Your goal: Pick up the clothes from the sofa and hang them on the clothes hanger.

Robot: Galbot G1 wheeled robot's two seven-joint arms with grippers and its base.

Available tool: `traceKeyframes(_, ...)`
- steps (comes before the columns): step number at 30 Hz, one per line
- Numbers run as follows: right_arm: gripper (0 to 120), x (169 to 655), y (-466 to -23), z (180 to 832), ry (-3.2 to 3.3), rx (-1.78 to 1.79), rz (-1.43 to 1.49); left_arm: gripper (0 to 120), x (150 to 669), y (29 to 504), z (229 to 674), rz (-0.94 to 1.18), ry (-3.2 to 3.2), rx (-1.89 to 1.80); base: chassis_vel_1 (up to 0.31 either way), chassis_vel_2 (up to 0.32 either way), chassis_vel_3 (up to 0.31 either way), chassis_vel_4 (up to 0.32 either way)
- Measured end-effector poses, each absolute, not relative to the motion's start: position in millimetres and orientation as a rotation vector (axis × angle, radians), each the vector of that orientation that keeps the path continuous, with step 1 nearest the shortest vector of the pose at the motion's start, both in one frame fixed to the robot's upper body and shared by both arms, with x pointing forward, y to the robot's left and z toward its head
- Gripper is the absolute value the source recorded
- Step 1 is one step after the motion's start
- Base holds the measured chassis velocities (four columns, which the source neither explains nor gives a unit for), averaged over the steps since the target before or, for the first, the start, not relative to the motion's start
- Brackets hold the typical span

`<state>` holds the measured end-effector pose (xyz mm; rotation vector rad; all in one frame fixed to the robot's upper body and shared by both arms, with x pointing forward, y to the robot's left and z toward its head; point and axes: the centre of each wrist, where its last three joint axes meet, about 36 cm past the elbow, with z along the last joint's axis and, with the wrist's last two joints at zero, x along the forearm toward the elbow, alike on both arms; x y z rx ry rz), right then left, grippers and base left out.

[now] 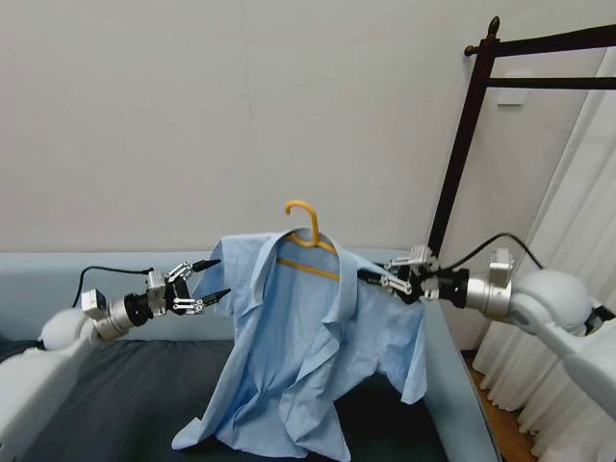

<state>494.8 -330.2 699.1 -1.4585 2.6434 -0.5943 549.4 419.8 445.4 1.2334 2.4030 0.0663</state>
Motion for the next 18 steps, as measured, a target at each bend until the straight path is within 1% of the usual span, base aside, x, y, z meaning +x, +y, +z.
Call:
traceKeyframes(1,7,495,-330,699,2.643,-1.458,-0.594,97,549,420,445,0.066,2.403,1.233,0.000,0.000,0.000,0.000)
traceKeyframes(5,7,477,-317,734,2.755,-1.293,-0.596,100,513,372,417,-0.114,2.428,1.121,0.000,0.000,0.000,0.000)
traceKeyframes(6,7,477,-317,734,2.755,-1.293,-0.596,100,513,372,417,-0.114,2.428,1.121,0.000,0.000,0.000,0.000)
traceKeyframes(9,7,469,-305,755,2.813,-1.220,-0.599,100,485,332,403,-0.189,2.426,1.117,0.000,0.000,0.000,0.000)
traceKeyframes(10,7,469,-305,755,2.813,-1.220,-0.599,100,485,332,403,-0.189,2.426,1.117,0.000,0.000,0.000,0.000)
traceKeyframes(15,7,457,-292,767,2.880,-1.140,-0.579,100,458,281,406,-0.249,2.408,1.172,0.000,0.000,0.000,0.000)
traceKeyframes(18,7,453,-290,769,2.900,-1.118,-0.578,100,455,272,410,-0.256,2.408,1.187,0.000,0.000,0.000,0.000)
